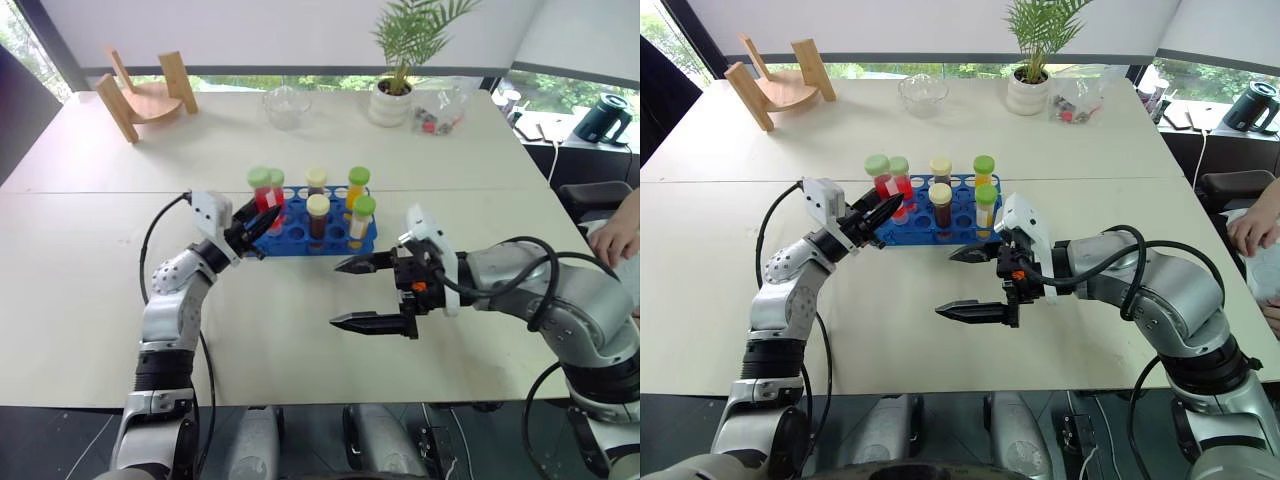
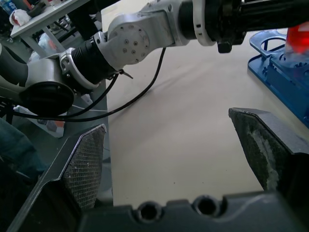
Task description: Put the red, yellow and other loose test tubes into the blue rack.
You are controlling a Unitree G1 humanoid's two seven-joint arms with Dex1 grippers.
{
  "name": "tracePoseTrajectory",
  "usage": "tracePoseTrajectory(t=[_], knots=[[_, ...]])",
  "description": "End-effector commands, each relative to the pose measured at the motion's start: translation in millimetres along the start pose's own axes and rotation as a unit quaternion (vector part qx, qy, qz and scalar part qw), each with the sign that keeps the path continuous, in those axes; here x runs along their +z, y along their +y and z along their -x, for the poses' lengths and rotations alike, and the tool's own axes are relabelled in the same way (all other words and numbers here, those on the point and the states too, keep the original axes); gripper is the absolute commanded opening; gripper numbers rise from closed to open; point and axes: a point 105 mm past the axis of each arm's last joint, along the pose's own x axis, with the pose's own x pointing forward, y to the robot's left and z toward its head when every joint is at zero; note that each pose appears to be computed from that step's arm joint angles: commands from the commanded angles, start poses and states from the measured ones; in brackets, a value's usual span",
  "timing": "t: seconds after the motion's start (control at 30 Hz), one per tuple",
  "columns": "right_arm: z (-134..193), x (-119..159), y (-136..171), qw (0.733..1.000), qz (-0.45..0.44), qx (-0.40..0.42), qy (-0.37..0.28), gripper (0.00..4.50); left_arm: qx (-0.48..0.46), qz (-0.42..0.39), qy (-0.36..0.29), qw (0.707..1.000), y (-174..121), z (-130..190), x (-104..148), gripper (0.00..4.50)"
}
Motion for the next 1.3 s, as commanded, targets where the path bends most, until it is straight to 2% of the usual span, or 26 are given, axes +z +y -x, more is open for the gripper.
tracePoseTrajectory(t=[0.03,0.67,1.0,1.3], knots=[[3,8,-1,1.000,0.015,-0.012,-0.013,4.50,-0.008,-0.021,-0.008,1.000,1,-4,3,0.85],[-5,12,-3,0.999,0.009,-0.026,-0.037,4.50,-0.043,-0.029,0.015,0.999,-18,-2,-9,0.85],[-9,16,-5,0.999,0.009,-0.027,-0.045,4.50,-0.018,-0.047,0.017,0.999,-7,1,-7,0.85],[-11,15,-5,0.998,0.007,-0.028,-0.052,4.50,-0.021,-0.063,0.027,0.997,-8,0,-10,0.85]])
